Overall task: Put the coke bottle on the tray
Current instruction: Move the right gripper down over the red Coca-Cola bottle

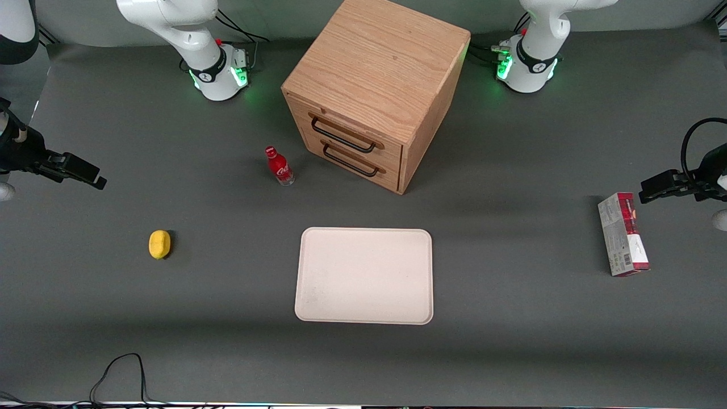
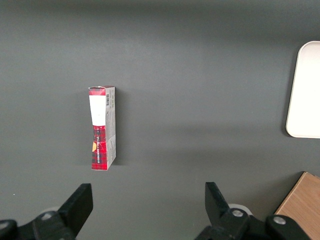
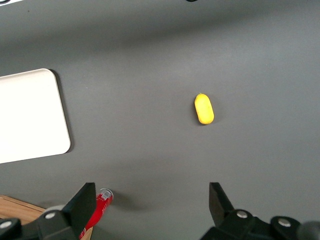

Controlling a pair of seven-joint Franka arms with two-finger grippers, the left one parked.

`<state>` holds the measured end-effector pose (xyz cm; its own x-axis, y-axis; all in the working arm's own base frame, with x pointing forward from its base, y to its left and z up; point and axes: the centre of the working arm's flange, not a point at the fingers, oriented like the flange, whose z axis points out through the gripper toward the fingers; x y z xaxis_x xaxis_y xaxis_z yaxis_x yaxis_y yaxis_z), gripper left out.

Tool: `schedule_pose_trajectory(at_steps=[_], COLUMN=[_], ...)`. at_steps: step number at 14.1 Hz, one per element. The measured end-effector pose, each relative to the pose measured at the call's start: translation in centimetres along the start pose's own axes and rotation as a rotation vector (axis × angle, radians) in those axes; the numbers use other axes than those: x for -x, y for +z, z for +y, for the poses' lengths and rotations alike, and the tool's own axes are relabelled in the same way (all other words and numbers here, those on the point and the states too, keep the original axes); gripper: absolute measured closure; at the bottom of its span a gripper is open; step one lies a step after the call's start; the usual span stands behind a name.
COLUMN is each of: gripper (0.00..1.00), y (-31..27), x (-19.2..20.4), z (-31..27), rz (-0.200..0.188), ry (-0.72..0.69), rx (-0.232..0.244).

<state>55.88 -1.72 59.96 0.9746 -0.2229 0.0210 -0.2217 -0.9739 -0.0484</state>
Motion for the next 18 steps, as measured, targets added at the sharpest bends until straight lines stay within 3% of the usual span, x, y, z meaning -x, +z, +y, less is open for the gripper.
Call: schedule_pose_trajectory(at_steps=[5,13,18], gripper=[0.00,0.00,0.00], y=[0.0,4.5,11.8], x=[0.4,8.7,14.4], z=[-1.8,-19.7,-20.7], rz=[-0.003,-0.087,-0.044], ry=[-0.034,-0.146,-0.193], rx=[0.005,0.040,0.048])
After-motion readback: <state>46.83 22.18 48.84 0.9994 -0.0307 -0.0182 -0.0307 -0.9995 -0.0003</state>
